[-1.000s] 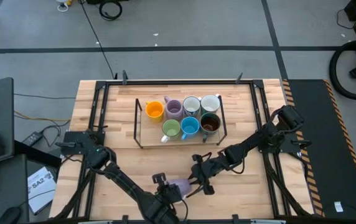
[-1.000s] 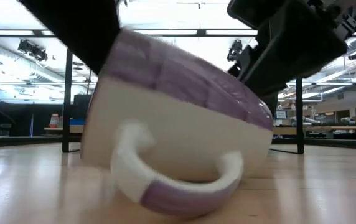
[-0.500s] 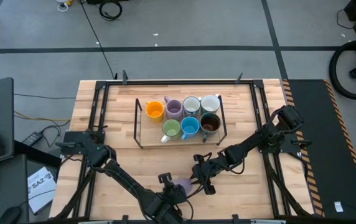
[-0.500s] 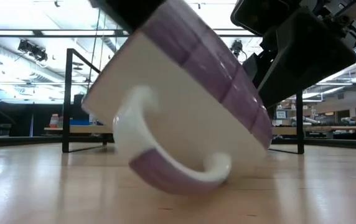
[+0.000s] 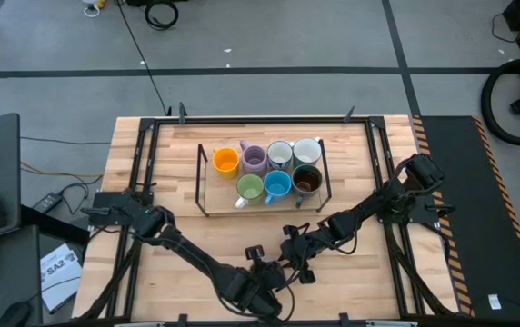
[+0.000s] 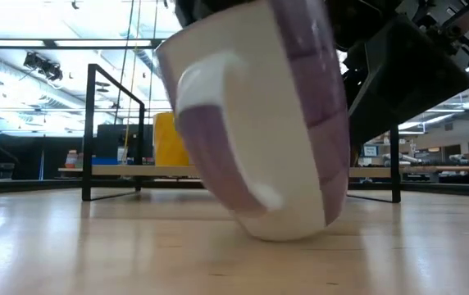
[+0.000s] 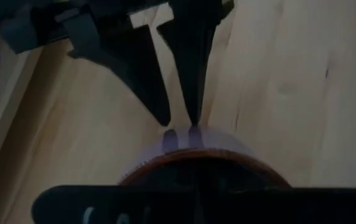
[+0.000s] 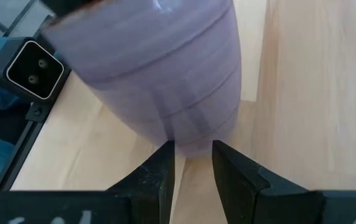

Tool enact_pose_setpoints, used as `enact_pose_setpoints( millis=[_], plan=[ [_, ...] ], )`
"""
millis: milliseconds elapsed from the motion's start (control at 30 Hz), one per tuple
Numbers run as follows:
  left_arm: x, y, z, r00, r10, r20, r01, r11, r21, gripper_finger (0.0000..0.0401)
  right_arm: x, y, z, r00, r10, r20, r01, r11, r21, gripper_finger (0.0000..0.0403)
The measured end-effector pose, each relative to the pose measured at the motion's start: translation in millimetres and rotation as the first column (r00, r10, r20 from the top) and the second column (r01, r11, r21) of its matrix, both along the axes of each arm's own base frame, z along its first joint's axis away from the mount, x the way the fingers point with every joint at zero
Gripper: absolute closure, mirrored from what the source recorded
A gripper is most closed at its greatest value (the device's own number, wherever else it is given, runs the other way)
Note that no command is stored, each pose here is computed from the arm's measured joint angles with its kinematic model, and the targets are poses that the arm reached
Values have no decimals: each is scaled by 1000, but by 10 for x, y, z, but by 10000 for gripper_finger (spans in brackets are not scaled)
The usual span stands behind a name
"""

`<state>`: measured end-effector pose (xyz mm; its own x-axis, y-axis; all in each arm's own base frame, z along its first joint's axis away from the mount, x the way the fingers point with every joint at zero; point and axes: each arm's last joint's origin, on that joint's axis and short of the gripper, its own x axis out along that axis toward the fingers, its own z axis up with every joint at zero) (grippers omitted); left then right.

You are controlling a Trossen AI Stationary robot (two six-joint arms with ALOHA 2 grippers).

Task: Place coffee mugs
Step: Put the purple mug on the shelf

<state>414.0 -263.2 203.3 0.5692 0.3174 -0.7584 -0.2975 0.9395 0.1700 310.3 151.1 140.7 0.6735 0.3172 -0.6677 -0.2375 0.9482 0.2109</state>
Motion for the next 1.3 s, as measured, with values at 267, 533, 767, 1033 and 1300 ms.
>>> enact_pose_setpoints(
  millis=[267,533,767,1033,1300],
  plan=[
    [150,193,7,999,32,15,-32,999,-19,390,-11,-9,-15,1000,-4,-14,4,1000,-10,290],
    [236,339,-4,999,22,-31,-24,997,-75,390,-29,-14,-35,999,-2,-42,1,1000,-17,290],
    [231,341,-9,999,11,-47,-15,997,-81,390,-39,-7,-37,998,25,-61,-25,1000,1,290],
    [232,344,-9,999,13,-44,-17,997,-78,390,-63,-10,-27,995,48,-87,-48,999,5,290],
    [250,369,-8,999,23,-42,-26,996,-91,390,-203,-125,187,989,37,-147,-43,998,-39,290]
  ],
)
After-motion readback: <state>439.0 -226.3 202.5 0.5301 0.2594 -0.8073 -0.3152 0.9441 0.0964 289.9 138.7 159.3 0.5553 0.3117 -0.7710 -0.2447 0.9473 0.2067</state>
